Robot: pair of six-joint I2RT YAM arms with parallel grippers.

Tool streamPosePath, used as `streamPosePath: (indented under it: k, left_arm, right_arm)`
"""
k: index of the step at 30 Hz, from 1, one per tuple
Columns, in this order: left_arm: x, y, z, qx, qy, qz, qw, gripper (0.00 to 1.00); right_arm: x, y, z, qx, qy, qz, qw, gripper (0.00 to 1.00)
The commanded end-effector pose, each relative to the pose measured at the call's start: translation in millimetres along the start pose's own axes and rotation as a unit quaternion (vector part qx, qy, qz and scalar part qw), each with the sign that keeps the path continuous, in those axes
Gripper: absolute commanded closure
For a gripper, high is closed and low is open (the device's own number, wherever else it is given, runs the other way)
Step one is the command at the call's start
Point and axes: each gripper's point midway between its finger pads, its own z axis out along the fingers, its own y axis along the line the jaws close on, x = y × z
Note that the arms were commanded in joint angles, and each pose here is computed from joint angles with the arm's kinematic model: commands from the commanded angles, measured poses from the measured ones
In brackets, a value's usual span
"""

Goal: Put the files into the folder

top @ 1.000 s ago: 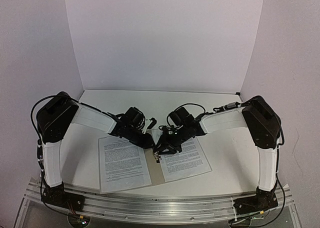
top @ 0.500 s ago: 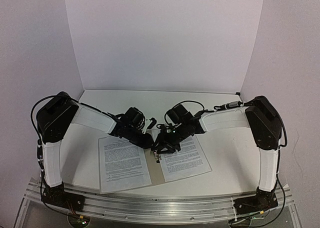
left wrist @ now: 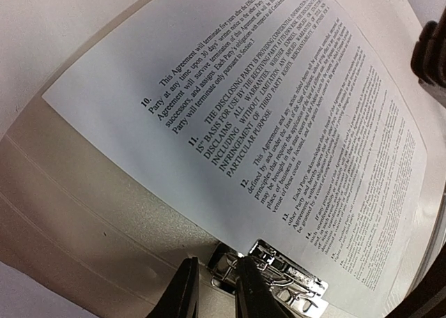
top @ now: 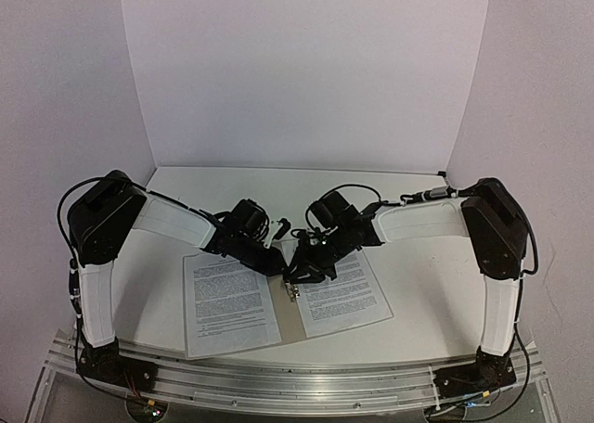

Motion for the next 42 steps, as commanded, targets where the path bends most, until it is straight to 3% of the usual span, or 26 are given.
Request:
streamPosePath:
  k: [1,13,17,23,42]
  left_arm:
    - [41,25,7,-0.038,0.060,-0.020,0.997,0.80]
    - [43,26,7,-0.037,0.061,-0.022,0.997,0.81]
    - [45,26,7,-0.037,0.063,-0.022,0.997,0.81]
    - [47,28,7,-0.039,0.064,-0.022,0.997,0.81]
    - [54,33,7,-0.040,0.066,-0.025,0.997,0.83]
  right_arm:
    - [8,-3,4,0.003,0.015,0.001,1.000,0.79]
    - [6,-19,15,0.025,0.018,0.004,1.000,0.77]
    - [4,-18,10,0.029,0.008,0.003,1.000,0.89]
    - [12,-33,7,0.048,0.006,0.019,0.999,0.99]
    - [21,-94,19,0.126,0.002,0.034,0.991,1.00]
